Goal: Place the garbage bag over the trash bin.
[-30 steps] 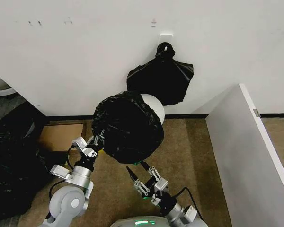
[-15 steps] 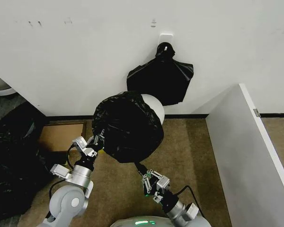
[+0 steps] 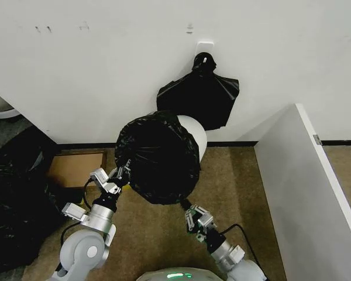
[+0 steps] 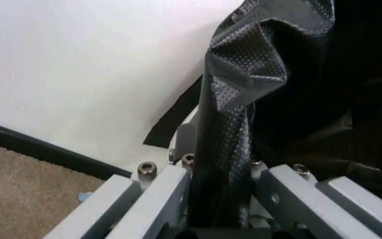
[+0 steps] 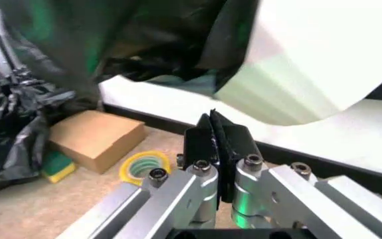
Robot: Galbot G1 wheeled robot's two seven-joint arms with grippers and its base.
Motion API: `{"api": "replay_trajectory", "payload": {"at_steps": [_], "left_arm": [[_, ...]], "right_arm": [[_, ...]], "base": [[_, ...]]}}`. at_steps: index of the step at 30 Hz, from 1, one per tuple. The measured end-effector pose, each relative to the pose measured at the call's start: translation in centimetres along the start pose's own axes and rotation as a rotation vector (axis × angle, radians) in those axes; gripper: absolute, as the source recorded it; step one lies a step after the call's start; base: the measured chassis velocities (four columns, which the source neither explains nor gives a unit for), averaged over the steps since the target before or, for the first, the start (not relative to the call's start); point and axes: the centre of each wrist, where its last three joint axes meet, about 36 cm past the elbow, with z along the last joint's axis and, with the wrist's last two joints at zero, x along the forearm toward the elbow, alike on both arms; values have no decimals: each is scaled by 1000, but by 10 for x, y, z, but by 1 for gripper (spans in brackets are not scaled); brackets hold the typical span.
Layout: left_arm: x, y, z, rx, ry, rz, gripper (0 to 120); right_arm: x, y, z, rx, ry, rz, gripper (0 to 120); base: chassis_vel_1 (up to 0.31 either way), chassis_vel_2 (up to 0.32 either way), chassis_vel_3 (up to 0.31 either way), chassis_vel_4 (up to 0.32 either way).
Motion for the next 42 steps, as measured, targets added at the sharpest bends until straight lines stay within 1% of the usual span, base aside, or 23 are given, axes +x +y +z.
{"api": "replay_trajectory", "payload": {"at_steps": [4, 6, 7, 8, 10, 12, 13, 15, 16, 18, 20, 21, 22, 23, 24, 25, 28, 29, 30, 32, 33, 34, 42], "left_arm": [[0, 1, -1, -28, 3, -13, 0], [0, 1, -3, -40, 11, -44, 0], [-1, 0, -4, -44, 19, -64, 0], [-1, 0, -4, -44, 19, -64, 0], [-1, -3, -7, -48, 44, -95, 0], [-1, -5, -9, -46, 67, -121, 0], [-2, -8, -10, -40, 90, -151, 0], [-1, -15, -11, -21, 145, -230, 0], [-1, -15, -11, -21, 145, -230, 0], [-1, -23, -11, 6, 197, -308, 0], [-1, -28, -8, 32, 255, -381, 0], [-1, -29, -7, 42, 279, -399, 0], [-1, -29, -7, 42, 279, -399, 0], [-1, -28, -5, 57, 321, -420, 0], [-1, -28, -5, 63, 338, -428, 0], [-1, -28, -3, 71, 383, -445, 0], [-2, -30, -2, 60, 460, -465, 0], [-3, -31, -3, 49, 486, -474, 0], [-3, -31, -3, 49, 486, -474, 0], [-4, -33, -3, 21, 533, -492, 0], [-4, -33, -2, 3, 542, -498, 0], [-4, -32, -2, -12, 546, -502, 0], [-5, -28, 7, -57, 572, -531, 0]], "right_arm": [[2, -1, -1, 13, -17, 4, 0], [6, -8, -1, 81, 18, 40, 2], [8, -11, -1, 135, 68, 103, 7], [8, -11, -1, 135, 68, 103, 7], [8, -12, -5, 178, 129, 257, 13], [4, -11, -13, 177, 151, 368, 20], [-1, -9, -24, 145, 160, 467, 26], [-8, -4, -47, 100, 126, 556, 34], [-8, -4, -47, 100, 126, 556, 34], [-8, 3, -67, 117, 68, 559, 43], [-3, 15, -87, 177, -28, 522, 52], [-1, 20, -92, 200, -67, 493, 56], [-1, 20, -92, 200, -67, 493, 56], [1, 24, -96, 241, -128, 437, 63], [2, 25, -96, 252, -146, 421, 65], [1, 25, -96, 289, -211, 366, 69], [-2, 22, -94, 335, -303, 278, 81], [-3, 22, -93, 346, -315, 262, 86], [-3, 22, -93, 346, -315, 262, 86], [-4, 22, -92, 350, -321, 248, 93], [-4, 23, -91, 348, -320, 246, 97], [-5, 23, -90, 345, -318, 245, 98], [-4, 27, -84, 324, -296, 238, 100]], "base": [[0, 0, 0, 0], [0, 0, 0, 0], [0, 0, 0, 0], [0, 0, 0, 0], [0, 0, 0, 0], [0, 0, 0, 0], [0, 0, 0, 0], [0, 0, 0, 0], [0, 0, 0, 0], [0, 0, 0, 0], [0, 0, 0, 0], [0, 0, 0, 0], [0, 0, 0, 0], [0, 0, 0, 0], [0, 0, 0, 0], [0, 0, 0, 0], [0, 0, 0, 0], [0, 0, 0, 0], [0, 0, 0, 0], [0, 0, 0, 0], [0, 0, 0, 0], [0, 0, 0, 0], [0, 0, 0, 0]]}}
